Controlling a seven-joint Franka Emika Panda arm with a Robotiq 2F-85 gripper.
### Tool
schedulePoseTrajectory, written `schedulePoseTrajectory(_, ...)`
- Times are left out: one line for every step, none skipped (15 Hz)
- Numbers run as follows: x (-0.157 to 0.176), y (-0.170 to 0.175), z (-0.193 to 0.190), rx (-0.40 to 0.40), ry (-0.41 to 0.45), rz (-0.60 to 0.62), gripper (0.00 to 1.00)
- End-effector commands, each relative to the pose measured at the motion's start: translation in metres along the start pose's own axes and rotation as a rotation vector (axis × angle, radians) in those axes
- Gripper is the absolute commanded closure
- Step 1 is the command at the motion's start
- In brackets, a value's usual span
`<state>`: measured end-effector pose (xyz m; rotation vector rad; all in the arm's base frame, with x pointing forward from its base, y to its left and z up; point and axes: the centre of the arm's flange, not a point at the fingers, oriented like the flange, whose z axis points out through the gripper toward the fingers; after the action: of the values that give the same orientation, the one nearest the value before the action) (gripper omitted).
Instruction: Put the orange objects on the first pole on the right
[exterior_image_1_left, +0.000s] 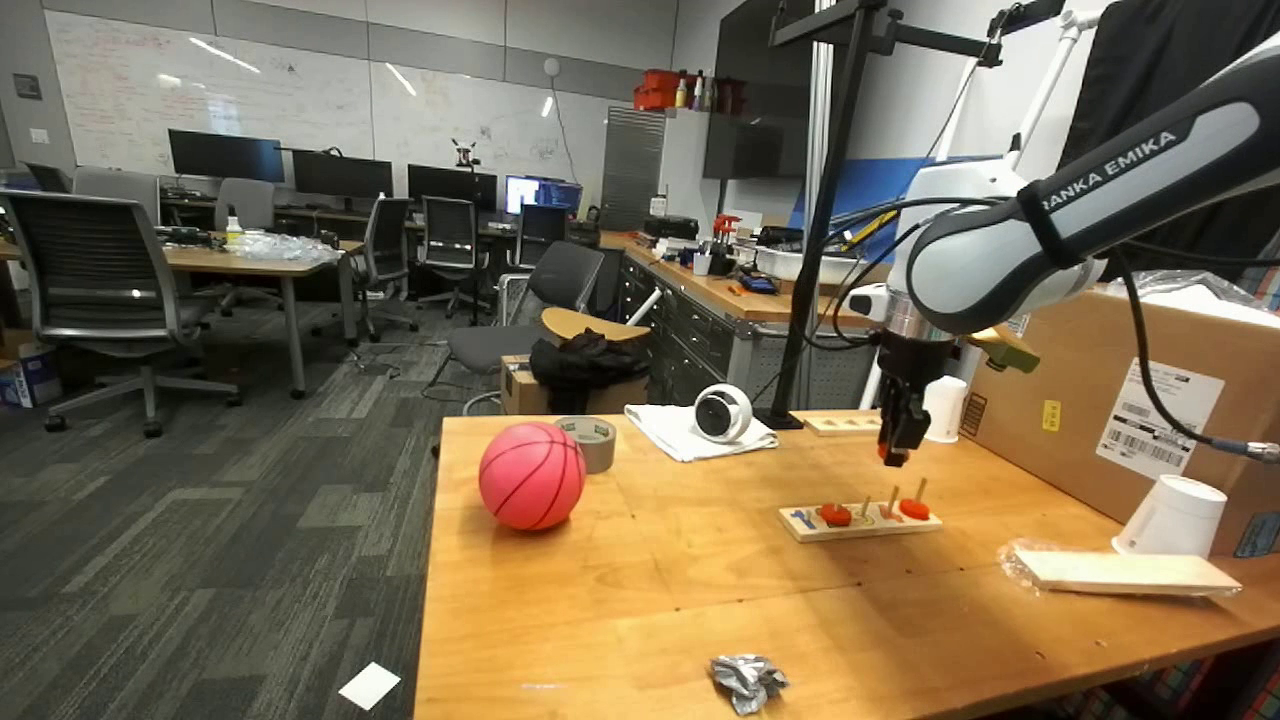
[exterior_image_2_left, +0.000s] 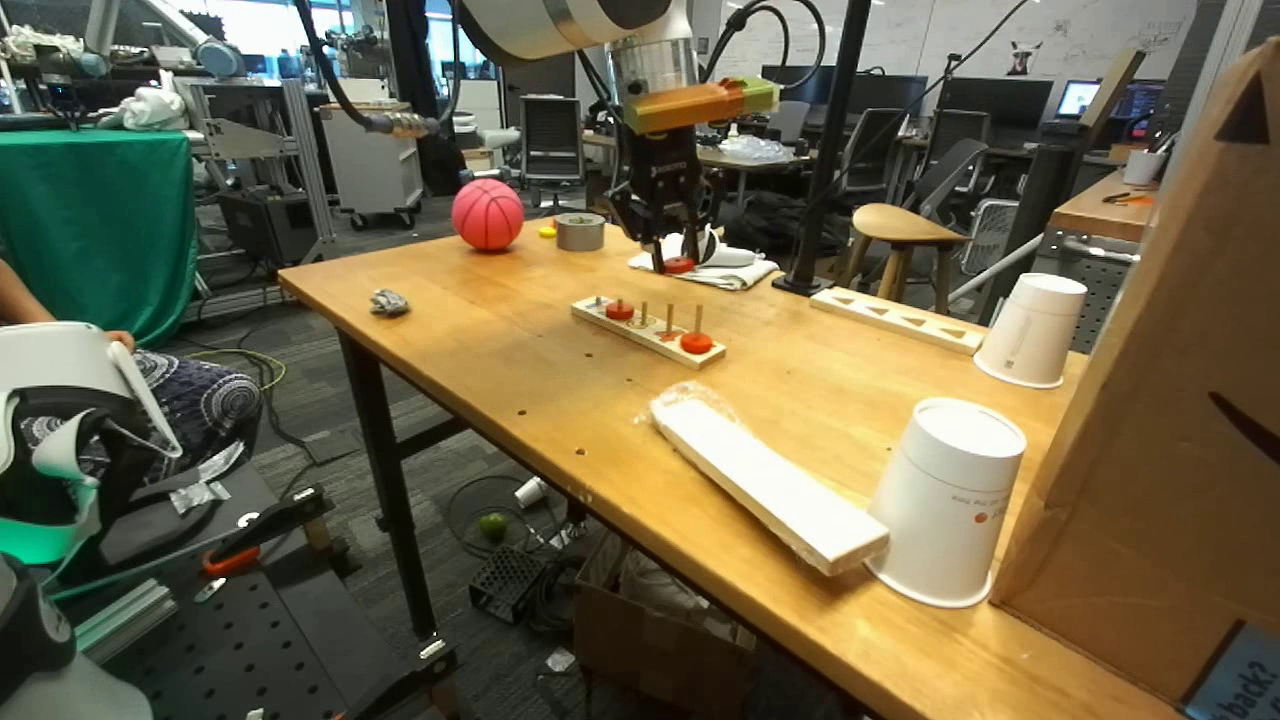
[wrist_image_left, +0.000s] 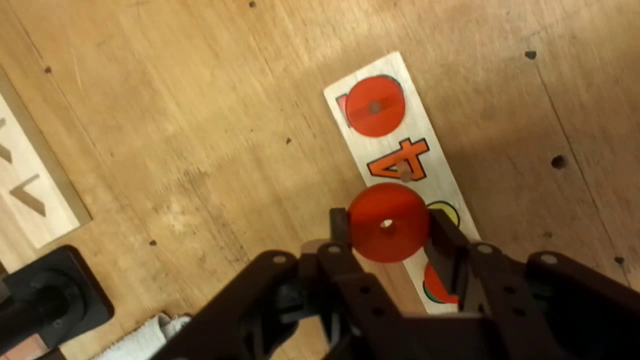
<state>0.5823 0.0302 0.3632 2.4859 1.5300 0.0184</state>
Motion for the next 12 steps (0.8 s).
schedulePoseTrajectory(-0.022,0.002,-0.007,-0.007,-0.037,0.063,0.83)
schedulePoseTrajectory(-0.026,0.004,-0.005,-0.003,-0.045,0.076,0.83)
schedulePoseTrajectory(-0.028,0.005,-0.003,-0.001,-0.05,0.087,0.83)
schedulePoseTrajectory(-0.031,0.006,-0.001,0.005,-0.055,0.099,0.83)
schedulePoseTrajectory(-0.032,0.006,0.001,0.014,-0.058,0.109,0.83)
schedulePoseTrajectory(-0.033,0.005,0.002,0.017,-0.062,0.116,0.83)
schedulePoseTrajectory(-0.034,0.005,0.004,0.021,-0.064,0.121,0.83)
schedulePoseTrajectory(-0.034,0.005,0.006,0.027,-0.064,0.127,0.83)
schedulePoseTrajectory(-0.035,0.004,0.008,0.034,-0.064,0.134,0.83)
schedulePoseTrajectory(-0.035,0.003,0.01,0.039,-0.064,0.138,0.83)
schedulePoseTrajectory(-0.035,0.003,0.011,0.041,-0.066,0.14,0.83)
schedulePoseTrajectory(-0.037,0.003,0.012,0.034,-0.068,0.14,0.83)
